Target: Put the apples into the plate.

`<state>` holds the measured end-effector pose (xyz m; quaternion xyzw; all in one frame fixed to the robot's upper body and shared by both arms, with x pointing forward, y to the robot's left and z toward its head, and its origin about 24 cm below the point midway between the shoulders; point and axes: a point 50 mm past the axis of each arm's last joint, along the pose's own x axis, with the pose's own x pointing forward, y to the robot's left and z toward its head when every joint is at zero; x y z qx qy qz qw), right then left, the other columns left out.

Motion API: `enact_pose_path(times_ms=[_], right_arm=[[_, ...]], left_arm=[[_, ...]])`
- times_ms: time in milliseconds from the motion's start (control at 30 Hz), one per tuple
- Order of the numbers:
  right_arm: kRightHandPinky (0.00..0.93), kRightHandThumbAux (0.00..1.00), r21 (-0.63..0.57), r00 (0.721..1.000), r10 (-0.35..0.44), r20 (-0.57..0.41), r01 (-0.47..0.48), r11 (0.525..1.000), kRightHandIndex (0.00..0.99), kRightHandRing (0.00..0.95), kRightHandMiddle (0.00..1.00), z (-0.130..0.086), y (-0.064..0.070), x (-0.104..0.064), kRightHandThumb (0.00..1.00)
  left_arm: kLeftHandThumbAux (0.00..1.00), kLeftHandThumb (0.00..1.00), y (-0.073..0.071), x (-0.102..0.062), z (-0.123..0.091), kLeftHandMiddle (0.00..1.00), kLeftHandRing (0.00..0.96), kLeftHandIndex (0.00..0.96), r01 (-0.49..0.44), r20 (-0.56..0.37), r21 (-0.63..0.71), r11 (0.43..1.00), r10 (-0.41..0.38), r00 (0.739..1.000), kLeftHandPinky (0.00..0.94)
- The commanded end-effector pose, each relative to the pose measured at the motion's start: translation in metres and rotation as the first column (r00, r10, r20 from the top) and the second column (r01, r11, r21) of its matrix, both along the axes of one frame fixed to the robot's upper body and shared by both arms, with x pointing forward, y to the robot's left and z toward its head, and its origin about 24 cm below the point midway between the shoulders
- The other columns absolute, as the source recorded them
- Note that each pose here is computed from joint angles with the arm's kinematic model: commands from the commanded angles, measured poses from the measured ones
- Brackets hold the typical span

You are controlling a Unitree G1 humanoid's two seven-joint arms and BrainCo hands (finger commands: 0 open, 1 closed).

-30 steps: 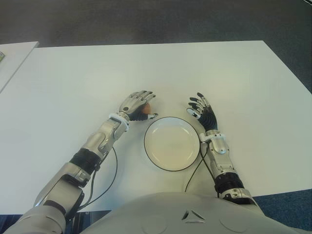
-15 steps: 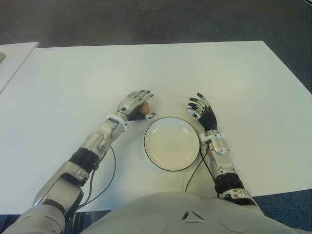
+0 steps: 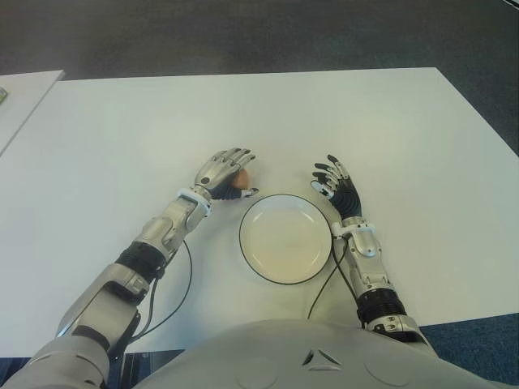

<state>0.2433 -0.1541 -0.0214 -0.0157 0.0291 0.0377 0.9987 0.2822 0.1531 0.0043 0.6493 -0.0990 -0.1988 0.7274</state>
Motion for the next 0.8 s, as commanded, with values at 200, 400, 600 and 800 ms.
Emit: enact_pose_path(times_ms=[200, 400, 600, 800], right_arm=[[0.218, 0.626, -0.001, 0.977, -0.022, -0.213, 0.023, 1.0, 0.068, 0.278, 0.253, -0.037, -0.006, -0.033, 0.134], [0.221, 0.626, -0.006, 0.977, -0.023, -0.211, 0.022, 1.0, 0.064, 0.284, 0.257, -0.037, -0.006, -0.033, 0.133], [0.231, 0.633, 0.0, 0.977, -0.023, -0.212, 0.023, 1.0, 0.06, 0.283, 0.257, -0.036, -0.005, -0.034, 0.128], [0.227, 0.629, 0.002, 0.976, -0.024, -0.216, 0.025, 1.0, 0.066, 0.282, 0.257, -0.035, -0.005, -0.034, 0.128]], left_arm=[[0.388, 0.091, 0.029, -0.01, -0.032, 0.0, 0.0, 0.0, -0.103, -0.1, 0.114, 0.988, 0.114, 0.988, 0.0], [0.472, 0.197, 0.03, -0.009, -0.036, 0.007, 0.0, 0.015, -0.107, -0.094, 0.116, 0.988, 0.118, 0.989, 0.013], [0.51, 0.497, 0.03, -0.01, -0.043, 0.21, 0.183, 0.208, -0.121, -0.081, 0.147, 0.982, 0.134, 0.988, 0.204], [0.658, 0.683, 0.03, -0.007, -0.045, 0.429, 0.432, 0.398, -0.107, -0.064, 0.193, 0.975, 0.122, 0.991, 0.432]])
